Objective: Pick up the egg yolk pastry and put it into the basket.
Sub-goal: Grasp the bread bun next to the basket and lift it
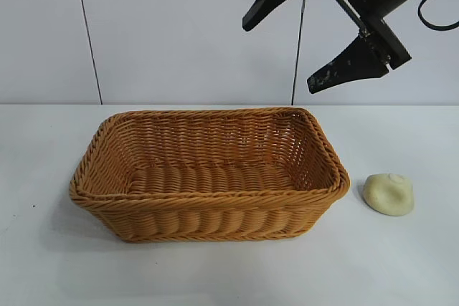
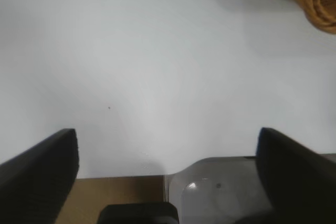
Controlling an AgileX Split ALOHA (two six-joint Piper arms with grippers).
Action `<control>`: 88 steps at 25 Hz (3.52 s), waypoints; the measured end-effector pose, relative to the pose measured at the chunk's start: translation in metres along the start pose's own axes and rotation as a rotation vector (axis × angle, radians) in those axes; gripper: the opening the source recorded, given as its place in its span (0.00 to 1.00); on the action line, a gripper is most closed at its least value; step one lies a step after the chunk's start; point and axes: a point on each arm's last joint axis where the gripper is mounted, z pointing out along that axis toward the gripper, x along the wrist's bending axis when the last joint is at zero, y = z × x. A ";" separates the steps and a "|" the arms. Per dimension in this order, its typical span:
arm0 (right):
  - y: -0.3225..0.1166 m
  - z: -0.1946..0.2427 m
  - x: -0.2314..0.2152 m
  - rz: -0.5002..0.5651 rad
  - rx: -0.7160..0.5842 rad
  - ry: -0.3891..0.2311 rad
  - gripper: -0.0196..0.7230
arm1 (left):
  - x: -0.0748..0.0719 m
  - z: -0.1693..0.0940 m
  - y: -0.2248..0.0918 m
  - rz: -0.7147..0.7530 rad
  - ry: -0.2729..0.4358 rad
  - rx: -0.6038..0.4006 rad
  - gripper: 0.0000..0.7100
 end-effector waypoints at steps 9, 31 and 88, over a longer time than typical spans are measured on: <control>0.000 0.000 0.000 0.000 0.000 0.000 0.96 | 0.003 0.000 -0.086 0.006 -0.007 -0.244 0.95; -0.005 -0.005 -0.002 -0.081 0.095 -0.066 0.96 | 0.005 -0.027 -0.181 0.031 -0.027 -0.844 0.95; 0.034 0.065 -0.176 0.158 0.295 -0.621 0.77 | 0.005 -0.027 -0.181 0.031 -0.026 -0.845 0.95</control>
